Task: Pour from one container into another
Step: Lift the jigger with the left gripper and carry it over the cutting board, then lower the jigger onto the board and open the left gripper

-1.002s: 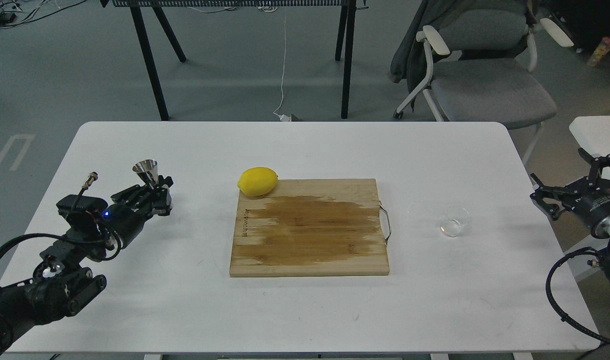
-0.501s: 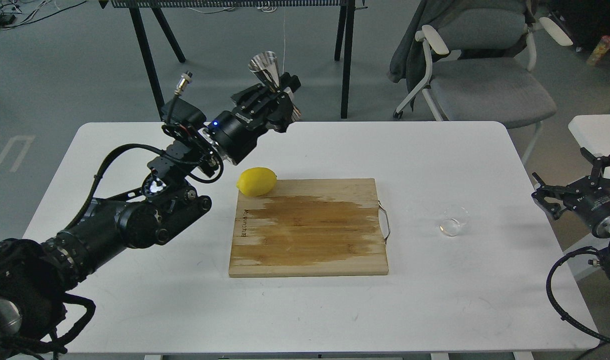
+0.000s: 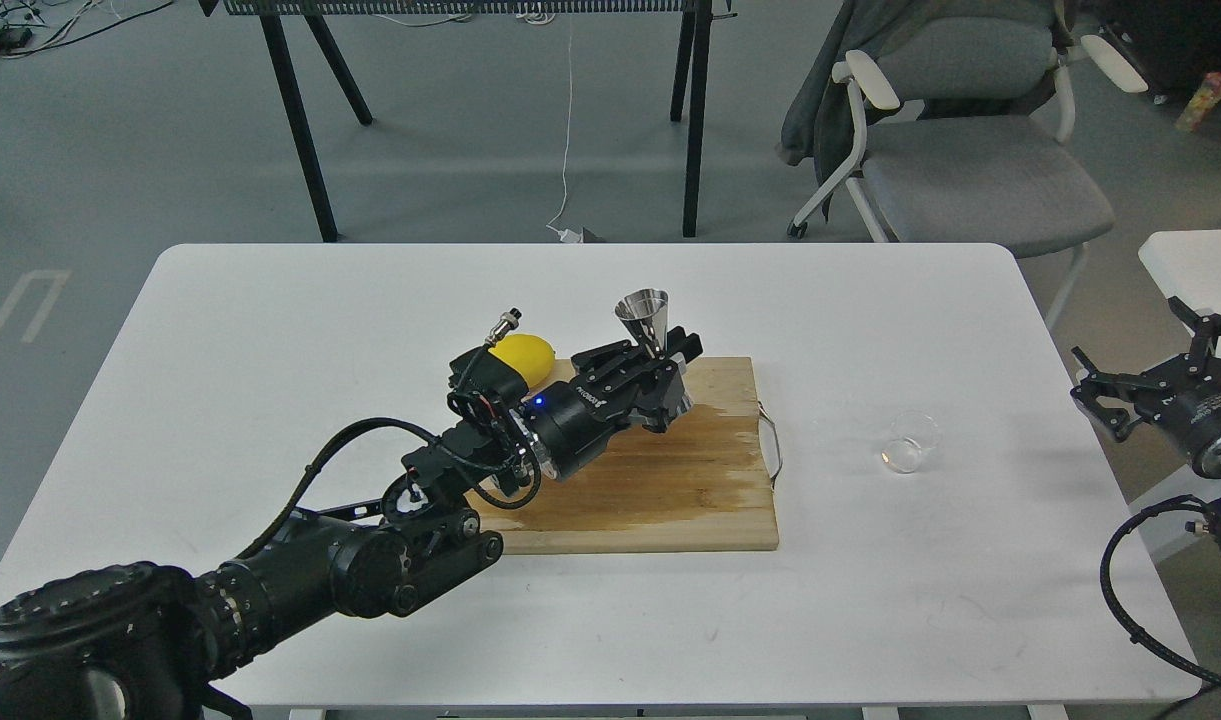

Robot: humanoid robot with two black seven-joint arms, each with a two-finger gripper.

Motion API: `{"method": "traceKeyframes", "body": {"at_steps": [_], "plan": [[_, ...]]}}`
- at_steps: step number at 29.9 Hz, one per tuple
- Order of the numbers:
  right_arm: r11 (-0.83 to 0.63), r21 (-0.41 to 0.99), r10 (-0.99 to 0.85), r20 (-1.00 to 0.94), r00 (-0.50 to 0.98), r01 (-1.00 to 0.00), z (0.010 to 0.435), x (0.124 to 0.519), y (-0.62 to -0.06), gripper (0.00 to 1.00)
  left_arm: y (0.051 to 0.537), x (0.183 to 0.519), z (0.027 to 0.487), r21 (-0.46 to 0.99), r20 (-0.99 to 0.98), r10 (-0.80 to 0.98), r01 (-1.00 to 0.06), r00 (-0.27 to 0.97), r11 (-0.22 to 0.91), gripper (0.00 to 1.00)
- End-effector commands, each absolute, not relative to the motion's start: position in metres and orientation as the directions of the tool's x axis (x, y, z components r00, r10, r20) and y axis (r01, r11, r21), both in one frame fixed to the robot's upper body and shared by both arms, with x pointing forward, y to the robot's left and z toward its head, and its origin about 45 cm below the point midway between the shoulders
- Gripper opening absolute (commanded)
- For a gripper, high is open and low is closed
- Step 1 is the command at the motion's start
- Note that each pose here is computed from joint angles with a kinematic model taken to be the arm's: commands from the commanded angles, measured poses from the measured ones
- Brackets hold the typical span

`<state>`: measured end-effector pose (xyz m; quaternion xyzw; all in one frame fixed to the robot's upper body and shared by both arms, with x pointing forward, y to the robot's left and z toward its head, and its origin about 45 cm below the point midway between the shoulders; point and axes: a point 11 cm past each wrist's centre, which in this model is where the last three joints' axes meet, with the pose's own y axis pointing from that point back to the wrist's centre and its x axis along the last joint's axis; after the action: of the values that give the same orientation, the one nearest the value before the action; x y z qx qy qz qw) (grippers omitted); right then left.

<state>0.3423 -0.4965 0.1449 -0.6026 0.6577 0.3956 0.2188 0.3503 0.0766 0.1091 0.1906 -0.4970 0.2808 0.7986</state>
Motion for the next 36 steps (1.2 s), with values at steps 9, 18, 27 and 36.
{"method": "traceKeyframes", "body": {"at_steps": [9,18,27,36], "plan": [[-0.038,0.264,-0.618,-0.764,-0.185,-0.964,0.142,0.340,-0.497,1.00,0.110,0.351,0.074,0.157,0.918,0.141,-0.665,0.371,0.731,0.06],[-0.043,0.265,-0.614,-0.768,-0.184,-0.963,0.139,0.340,-0.493,1.00,0.107,0.347,0.072,0.164,0.917,0.128,-0.650,0.377,0.742,0.08],[-0.038,0.268,-0.617,-0.764,-0.189,-0.963,0.140,0.338,-0.497,1.00,0.106,0.345,0.072,0.165,0.917,0.125,-0.646,0.378,0.746,0.32],[-0.036,0.272,-0.616,-0.764,-0.193,-0.962,0.138,0.336,-0.497,1.00,0.105,0.340,0.068,0.169,0.912,0.128,-0.642,0.389,0.747,0.37]]}}
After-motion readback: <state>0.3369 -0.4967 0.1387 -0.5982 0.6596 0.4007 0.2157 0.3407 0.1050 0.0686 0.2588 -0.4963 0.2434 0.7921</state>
